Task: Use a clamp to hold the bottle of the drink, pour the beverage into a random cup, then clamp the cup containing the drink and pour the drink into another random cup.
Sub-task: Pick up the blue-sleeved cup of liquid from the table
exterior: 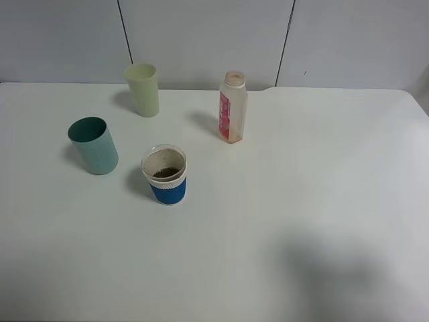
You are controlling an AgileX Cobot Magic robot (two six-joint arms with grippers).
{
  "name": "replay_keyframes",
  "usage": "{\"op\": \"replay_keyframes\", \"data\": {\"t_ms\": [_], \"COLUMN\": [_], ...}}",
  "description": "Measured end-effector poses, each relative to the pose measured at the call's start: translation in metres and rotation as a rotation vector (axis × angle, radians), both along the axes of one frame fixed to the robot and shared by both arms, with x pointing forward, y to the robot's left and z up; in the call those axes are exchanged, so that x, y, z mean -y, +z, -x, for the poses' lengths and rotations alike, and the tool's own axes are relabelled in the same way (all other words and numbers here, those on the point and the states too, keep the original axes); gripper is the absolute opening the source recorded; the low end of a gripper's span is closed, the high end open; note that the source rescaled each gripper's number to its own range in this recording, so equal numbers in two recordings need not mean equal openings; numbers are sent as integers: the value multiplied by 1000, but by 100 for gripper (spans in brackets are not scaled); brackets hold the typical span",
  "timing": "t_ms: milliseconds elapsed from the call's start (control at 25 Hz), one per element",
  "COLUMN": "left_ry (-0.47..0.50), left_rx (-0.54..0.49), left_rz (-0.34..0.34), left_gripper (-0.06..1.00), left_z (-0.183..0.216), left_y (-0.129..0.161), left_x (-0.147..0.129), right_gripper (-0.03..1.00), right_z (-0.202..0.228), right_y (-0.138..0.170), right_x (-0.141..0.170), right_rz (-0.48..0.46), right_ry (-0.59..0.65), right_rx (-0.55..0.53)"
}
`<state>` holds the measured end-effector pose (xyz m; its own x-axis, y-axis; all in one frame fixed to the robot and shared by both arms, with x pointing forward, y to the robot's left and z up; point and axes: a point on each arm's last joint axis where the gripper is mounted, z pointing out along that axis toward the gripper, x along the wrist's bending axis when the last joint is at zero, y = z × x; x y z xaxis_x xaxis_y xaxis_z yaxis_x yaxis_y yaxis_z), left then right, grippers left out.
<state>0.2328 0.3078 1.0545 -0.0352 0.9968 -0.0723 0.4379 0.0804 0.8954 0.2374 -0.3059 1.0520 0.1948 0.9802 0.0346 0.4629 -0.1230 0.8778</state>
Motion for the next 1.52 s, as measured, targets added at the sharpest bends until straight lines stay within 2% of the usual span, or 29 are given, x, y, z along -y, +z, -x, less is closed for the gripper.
{"op": "replay_keyframes", "data": {"t_ms": [360, 640, 1520], "left_ry": [-3, -119, -122], "left_rx": [0, 0, 4], "left_rz": [-1, -4, -6], "left_gripper": [66, 66, 66], "left_z": [0, -1, -1], "left_y": [0, 0, 1], "left_x": [0, -1, -1], "right_gripper": [100, 100, 100], "right_z": [0, 0, 0], "right_y": [0, 0, 0], "right_x": [0, 0, 0], "right_rz": [0, 0, 0], "right_ry": [0, 0, 0], "right_rx": [0, 0, 0]}}
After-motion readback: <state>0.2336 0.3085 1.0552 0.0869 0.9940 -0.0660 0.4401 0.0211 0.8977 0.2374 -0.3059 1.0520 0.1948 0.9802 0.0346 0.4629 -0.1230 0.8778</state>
